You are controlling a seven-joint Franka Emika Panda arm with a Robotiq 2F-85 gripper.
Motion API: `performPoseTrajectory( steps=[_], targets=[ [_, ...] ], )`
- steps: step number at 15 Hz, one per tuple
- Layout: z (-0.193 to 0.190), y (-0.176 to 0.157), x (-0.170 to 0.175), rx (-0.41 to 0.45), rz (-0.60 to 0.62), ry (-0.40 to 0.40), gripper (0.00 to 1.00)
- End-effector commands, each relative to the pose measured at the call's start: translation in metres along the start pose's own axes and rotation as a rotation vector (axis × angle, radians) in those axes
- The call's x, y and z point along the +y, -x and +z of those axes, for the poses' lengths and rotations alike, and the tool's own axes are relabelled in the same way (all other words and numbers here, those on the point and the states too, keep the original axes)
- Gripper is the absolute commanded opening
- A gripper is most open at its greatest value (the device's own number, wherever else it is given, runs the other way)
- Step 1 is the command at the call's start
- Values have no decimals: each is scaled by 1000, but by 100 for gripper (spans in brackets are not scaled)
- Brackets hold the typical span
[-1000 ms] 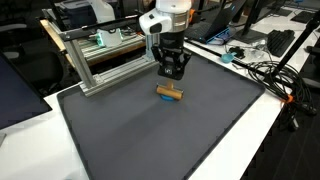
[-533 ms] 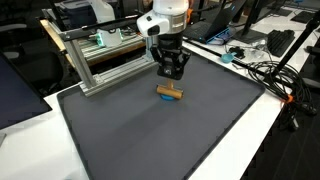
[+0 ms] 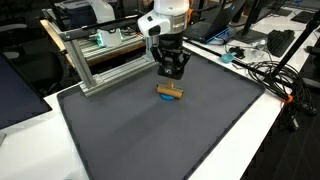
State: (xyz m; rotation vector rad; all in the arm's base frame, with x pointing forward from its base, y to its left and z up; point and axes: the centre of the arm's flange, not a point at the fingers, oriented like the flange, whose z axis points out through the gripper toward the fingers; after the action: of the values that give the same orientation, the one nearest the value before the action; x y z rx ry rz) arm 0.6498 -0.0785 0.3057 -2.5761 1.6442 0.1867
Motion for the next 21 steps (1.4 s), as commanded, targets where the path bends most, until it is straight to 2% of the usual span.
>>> performPoseTrajectory(
  steps=[1, 14, 15, 19, 21],
  targets=[
    [69, 10, 7, -91, -7, 99, 22],
    [71, 12, 6, -84, -10, 103, 22],
    [70, 12, 5, -58, 0, 103, 22],
    [67, 8, 2, 141, 44, 69, 22],
    [66, 16, -1, 170, 47, 67, 22]
  ],
)
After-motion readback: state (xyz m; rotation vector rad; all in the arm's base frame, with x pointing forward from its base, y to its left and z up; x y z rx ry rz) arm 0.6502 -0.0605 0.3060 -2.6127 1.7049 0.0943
